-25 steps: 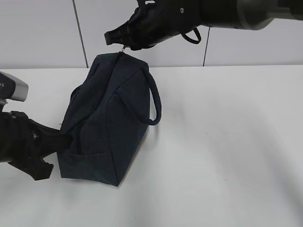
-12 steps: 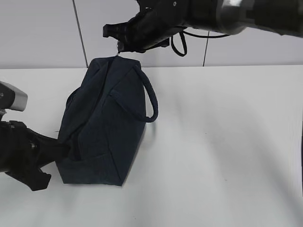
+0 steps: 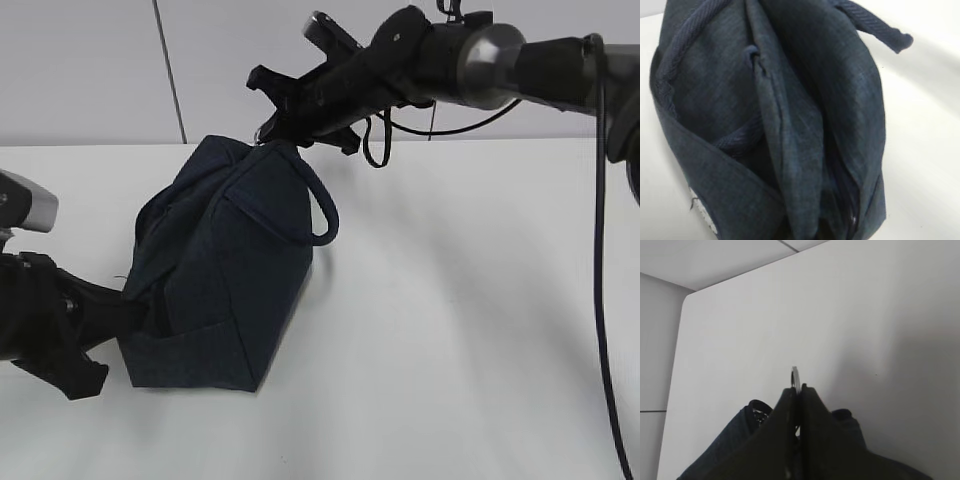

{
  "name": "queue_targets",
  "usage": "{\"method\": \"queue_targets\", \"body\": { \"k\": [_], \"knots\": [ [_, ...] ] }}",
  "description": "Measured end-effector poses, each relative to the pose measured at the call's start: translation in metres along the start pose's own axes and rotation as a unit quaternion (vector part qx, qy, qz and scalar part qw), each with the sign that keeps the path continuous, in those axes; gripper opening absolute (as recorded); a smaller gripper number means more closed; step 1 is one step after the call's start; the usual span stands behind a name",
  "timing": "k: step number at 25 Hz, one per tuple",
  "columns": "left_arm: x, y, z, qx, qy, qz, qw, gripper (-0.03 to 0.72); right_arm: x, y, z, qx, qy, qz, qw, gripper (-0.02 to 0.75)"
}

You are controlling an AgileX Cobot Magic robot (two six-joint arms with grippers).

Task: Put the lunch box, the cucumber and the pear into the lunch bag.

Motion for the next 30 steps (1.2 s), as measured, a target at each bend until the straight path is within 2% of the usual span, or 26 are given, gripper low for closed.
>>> {"method": "queue_targets", "body": {
  "k": [7,10,13,16,18,21,25,30],
  "knots": [
    [0.0,0.0,-0.001,0.001,0.0,0.001,1.0,0.018,0.018,-0.001,0.009,-0.03,0.059,0.085,0.994,0.0],
    [0.0,0.0,-0.001,0.001,0.0,0.0,1.0,0.058,0.023,0.001,0.014,-0.041,0.084,0.095,0.991,0.0],
    [-0.002,0.0,-0.006,0.006,0.008,-0.004,1.0,0.212,0.02,0.003,0.021,-0.053,0.091,0.09,0.99,0.0],
    [-0.005,0.002,-0.004,0.001,0.027,-0.01,1.0,0.421,0.015,0.005,0.027,-0.063,0.093,0.084,0.99,0.0],
    [-0.008,0.005,0.0,-0.01,0.032,-0.015,0.999,0.47,0.014,0.006,0.028,-0.064,0.095,0.082,0.99,0.0],
    [-0.01,0.013,0.018,-0.04,0.024,-0.015,0.999,0.491,0.015,0.006,0.026,-0.059,0.097,0.086,0.99,0.0],
    [-0.005,0.02,0.053,-0.081,0.005,0.0,0.997,0.472,0.016,0.006,0.024,-0.053,0.1,0.089,0.99,0.0],
    [0.005,0.008,0.078,-0.09,0.007,0.006,0.996,0.443,0.018,0.006,0.022,-0.047,0.102,0.094,0.989,0.0]
  ]
}}
Point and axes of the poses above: a point on each arm's last joint axis where the gripper is mounted, y pointing back along that axis away from the gripper, x along the wrist's bending axis when the last joint is at zero, z = x × y, the point moved 7 cm from there along -y, pointing out along that axis toward the gripper, and after that the axes turned 10 degrees about y, right-handed, at the moved point
